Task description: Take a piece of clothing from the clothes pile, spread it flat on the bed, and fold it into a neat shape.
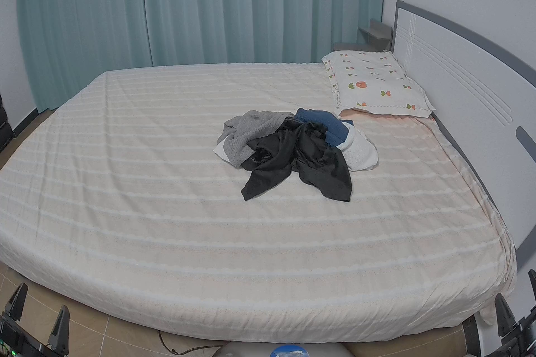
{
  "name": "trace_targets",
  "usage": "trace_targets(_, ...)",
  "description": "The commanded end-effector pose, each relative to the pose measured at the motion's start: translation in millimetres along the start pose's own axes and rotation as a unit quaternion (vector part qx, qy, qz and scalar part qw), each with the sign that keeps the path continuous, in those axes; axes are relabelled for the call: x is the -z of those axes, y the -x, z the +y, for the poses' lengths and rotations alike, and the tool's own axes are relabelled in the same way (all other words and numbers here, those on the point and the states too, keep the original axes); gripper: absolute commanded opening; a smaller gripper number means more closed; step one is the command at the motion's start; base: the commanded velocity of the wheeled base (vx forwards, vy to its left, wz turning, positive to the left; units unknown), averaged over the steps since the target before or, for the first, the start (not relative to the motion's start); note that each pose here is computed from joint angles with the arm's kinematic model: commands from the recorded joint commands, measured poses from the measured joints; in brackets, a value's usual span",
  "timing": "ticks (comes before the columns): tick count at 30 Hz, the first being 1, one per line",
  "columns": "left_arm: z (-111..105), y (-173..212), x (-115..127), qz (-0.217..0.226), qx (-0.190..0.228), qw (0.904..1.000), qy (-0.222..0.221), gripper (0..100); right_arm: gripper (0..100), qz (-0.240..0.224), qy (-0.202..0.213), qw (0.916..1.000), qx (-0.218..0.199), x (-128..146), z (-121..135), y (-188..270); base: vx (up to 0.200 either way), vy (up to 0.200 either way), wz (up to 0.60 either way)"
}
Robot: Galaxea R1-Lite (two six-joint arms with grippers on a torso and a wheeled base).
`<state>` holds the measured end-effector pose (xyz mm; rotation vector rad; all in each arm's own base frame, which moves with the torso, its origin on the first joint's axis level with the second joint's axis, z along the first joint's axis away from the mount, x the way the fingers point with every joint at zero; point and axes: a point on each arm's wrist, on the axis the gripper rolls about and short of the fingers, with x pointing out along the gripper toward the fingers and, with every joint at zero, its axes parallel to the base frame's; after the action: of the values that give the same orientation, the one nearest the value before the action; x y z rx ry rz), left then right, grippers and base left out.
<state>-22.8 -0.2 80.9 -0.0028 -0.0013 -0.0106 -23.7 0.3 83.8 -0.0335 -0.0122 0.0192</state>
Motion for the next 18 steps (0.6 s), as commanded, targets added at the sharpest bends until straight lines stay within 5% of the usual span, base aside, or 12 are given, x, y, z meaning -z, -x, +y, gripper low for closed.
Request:
trace_targets(1,0,0,5,0.001,0.0,1.0,0.0,100,100,-0.036,-0.02,0.9979,-0.05,-69,-2,5,0.0,0.0,0.0)
trace_targets(3,0,0,5,0.001,0.0,1.0,0.0,100,100,-0.025,-0.018,0.9981,-0.053,-71,-2,2,0.0,0.0,0.0)
trace_targets(5,0,0,5,0.001,0.0,1.0,0.0,100,100,0.04,-0.022,0.997,-0.062,-72,-1,-18,0.0,0.0,0.0)
trace_targets(10,0,0,5,0.001,0.0,1.0,0.0,100,100,0.156,-0.081,0.9816,-0.075,-78,2,-75,0.0,0.0,0.0)
trace_targets(18,0,0,5,0.001,0.0,1.0,0.0,100,100,0.23,-0.118,0.9628,-0.078,-66,15,-195,0.0,0.0,0.0)
